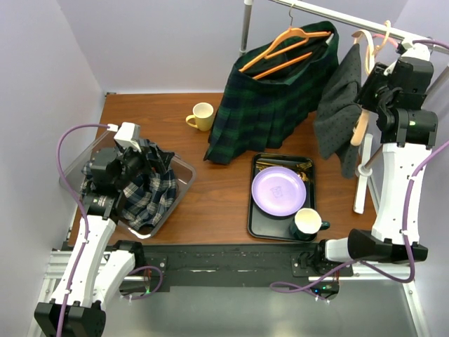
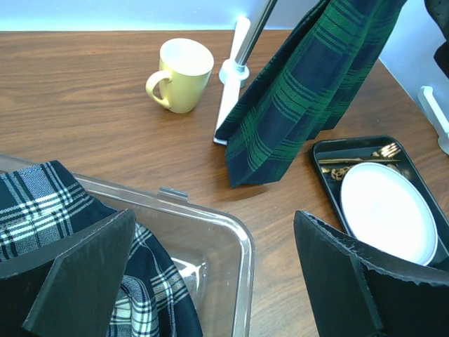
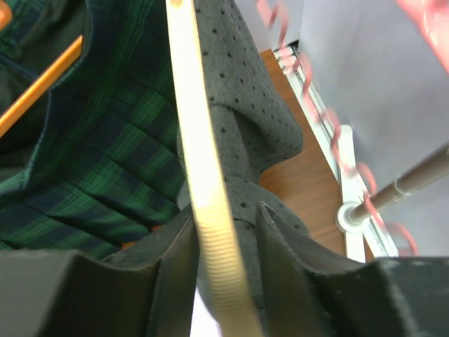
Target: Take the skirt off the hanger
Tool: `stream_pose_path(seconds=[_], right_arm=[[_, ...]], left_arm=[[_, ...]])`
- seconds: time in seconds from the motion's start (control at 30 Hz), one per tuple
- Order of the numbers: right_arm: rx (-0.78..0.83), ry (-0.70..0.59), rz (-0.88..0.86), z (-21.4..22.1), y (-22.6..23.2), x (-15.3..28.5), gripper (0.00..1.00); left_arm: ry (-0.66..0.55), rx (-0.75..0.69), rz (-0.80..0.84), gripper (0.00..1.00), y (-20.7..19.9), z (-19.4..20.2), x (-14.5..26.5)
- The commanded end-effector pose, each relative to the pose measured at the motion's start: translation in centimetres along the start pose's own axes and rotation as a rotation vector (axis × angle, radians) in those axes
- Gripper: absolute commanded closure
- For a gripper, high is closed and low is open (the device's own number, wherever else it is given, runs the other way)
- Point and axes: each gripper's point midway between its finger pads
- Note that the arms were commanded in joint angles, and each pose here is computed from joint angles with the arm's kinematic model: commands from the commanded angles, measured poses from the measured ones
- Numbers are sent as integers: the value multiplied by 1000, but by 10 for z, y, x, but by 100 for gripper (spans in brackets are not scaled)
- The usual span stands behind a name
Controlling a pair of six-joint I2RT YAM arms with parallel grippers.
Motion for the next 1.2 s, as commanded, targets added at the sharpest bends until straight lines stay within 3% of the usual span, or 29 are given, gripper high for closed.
stream_pose_path(seconds=[0.0,0.13,0.23,0.77,1.17], right_arm=[[-21,-76,-36,-21,7,4,68],[-27,-109,-41,-34,8,10,90],[-33,-142,-49,-44,10,16,100],[-27,-383,-152,-97,23,55,100],[-23,-407,-187,-97,27,71,100]], left_arm=[[-29,-24,33,0,-7,-8,-1],[-25,-23,35,0,-7,-7,-2],[-22,-22,34,0,-6,-6,-2],[-21,-21,37,0,-7,-6,-3],[-27,-23,39,0,-8,-7,-1]])
Point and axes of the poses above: each gripper's point midway between its finger pads, its own x axis back along the fingers, its own y axis along the line the jaws close on, z = x × y, and after that the axes turned 5 degrees about x, right-handed
